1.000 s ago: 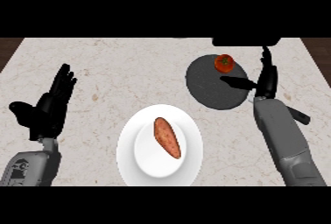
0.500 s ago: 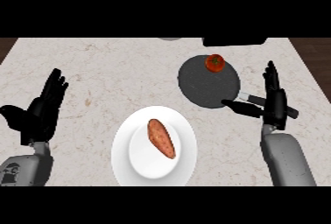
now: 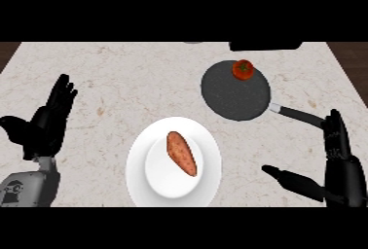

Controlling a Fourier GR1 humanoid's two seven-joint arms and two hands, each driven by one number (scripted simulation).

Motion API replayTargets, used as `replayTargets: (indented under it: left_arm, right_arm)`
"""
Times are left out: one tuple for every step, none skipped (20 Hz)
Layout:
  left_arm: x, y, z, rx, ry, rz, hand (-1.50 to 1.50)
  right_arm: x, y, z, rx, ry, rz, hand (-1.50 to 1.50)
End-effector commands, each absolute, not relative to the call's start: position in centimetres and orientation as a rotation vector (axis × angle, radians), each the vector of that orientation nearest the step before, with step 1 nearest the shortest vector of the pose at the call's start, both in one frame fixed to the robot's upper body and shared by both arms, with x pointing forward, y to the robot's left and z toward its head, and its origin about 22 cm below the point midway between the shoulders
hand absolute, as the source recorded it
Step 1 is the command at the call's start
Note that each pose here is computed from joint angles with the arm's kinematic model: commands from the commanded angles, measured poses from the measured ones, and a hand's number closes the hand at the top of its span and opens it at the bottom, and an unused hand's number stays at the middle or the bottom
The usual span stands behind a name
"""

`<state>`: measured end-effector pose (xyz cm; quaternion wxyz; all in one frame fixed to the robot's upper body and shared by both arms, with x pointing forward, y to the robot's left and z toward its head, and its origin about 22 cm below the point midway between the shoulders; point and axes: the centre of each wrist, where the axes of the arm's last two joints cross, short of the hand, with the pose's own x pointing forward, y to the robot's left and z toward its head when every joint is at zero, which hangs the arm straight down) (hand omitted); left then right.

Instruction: Pick the tomato from the plate and place it in the pan

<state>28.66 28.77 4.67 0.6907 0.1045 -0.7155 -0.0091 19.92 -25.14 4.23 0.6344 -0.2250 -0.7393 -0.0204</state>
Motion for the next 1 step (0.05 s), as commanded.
replayTargets:
  left_arm:
    - [29.57,28.88,5.66,0.232,-1.595,-0.041,0.00]
  right_arm:
    - [15.09,-24.09,6.40,-0.560,-1.664,-0.058,-1.50]
